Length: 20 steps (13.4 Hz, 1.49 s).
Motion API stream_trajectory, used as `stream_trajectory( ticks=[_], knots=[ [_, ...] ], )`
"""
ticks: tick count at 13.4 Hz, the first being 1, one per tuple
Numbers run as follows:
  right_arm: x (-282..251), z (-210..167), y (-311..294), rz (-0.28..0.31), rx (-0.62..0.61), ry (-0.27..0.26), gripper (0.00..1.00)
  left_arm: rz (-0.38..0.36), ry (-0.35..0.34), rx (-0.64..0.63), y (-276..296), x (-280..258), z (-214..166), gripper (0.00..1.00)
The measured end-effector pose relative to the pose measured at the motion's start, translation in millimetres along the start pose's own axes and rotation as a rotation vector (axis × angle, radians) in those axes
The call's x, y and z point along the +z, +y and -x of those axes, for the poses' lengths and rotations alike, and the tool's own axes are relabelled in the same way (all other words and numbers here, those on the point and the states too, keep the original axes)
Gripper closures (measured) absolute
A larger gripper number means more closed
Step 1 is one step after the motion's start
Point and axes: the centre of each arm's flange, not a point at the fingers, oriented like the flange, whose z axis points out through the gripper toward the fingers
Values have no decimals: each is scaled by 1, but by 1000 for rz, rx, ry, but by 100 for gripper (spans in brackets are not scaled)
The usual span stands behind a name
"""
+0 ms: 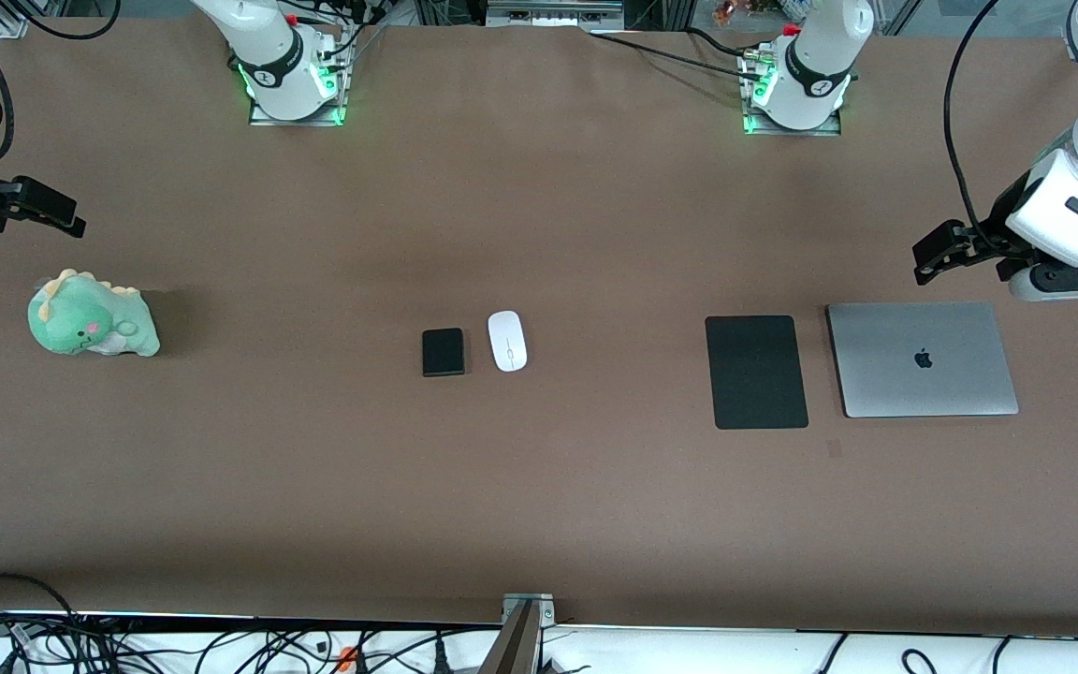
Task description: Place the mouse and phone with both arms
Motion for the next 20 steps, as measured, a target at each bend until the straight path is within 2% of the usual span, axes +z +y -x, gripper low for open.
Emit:
stream_trajectory(
  ticks=[9,11,13,16,18,20],
  knots=[
    [74,-31,-19,0,-15,-136,0,1,2,8,4,-1,1,0],
    [96,-40,-33,-50,-22,-166,0,2,4,22,13,-2,2,0],
    [117,-51,-47,-107,-21,-161,0,6,9,46,26,-5,4,0],
    [150,-69,-72,-151,-21,-137,0,26,8,83,49,-7,9,0],
    [173,-78,-99,-159,27,-131,0,39,-5,93,57,-5,10,0],
    [194,-81,-141,-143,77,-131,0,37,-59,108,65,13,9,0]
  ],
)
